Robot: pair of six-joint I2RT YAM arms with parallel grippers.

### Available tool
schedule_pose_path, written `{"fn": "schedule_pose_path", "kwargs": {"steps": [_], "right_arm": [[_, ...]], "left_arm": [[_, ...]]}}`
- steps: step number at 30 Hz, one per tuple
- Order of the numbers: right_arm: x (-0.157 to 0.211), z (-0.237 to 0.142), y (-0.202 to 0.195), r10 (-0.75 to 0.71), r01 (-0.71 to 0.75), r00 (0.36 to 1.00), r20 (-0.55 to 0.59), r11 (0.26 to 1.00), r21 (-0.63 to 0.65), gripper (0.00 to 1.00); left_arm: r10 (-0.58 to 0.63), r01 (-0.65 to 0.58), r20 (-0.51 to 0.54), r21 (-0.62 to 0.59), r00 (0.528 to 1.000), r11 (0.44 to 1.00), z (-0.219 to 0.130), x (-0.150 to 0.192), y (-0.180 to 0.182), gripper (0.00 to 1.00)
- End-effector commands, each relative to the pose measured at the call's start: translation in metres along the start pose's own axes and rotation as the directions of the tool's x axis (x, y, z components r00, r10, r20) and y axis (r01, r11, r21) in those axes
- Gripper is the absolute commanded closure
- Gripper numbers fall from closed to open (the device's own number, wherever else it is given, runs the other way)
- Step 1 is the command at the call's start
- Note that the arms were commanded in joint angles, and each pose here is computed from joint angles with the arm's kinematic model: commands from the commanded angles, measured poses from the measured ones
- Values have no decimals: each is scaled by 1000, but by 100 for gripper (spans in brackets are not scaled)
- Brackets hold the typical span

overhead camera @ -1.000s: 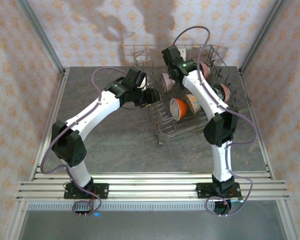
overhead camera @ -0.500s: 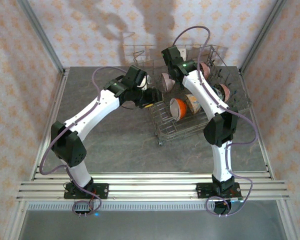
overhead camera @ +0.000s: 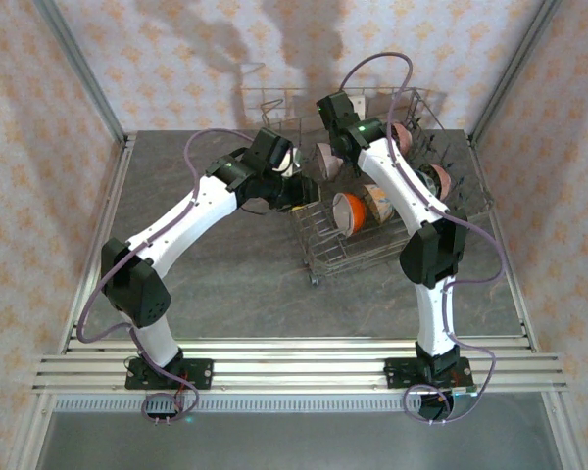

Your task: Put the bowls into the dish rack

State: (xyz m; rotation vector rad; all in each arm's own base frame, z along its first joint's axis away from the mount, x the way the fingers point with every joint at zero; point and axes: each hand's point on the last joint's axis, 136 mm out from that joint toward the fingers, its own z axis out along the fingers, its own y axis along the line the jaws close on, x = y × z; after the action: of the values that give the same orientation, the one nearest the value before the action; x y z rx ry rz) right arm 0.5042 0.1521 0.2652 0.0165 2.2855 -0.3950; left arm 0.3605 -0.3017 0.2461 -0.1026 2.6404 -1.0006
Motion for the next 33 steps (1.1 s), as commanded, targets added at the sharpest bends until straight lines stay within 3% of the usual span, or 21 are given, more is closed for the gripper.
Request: {"fn": "schedule_pose_path", "kwargs": {"steps": [1,10,18,27,33], "right_arm": [[-11,-19,-22,52,-53,998,37,998,27,25],[-20,-33,-32,72,-74,995,65,997,25,24],[-23,-44,-45,87,-91,993,80,995,38,24],[-22,-50,-73,123,-130,988,91,989,76,24],[-13,-47,-96,169,-176,983,76,979,98,24]], "left_arm": [[38,-39,43,28,998,999,-1,-10,-11,76],[30,-15,159,-92,987,996,-34,-40,21,99],[9,23,235,-134,972,991,-68,-59,53,100],[9,87,321,-283,947,955,-124,-76,115,100],[7,115,320,-360,947,926,-152,-82,152,100]]}}
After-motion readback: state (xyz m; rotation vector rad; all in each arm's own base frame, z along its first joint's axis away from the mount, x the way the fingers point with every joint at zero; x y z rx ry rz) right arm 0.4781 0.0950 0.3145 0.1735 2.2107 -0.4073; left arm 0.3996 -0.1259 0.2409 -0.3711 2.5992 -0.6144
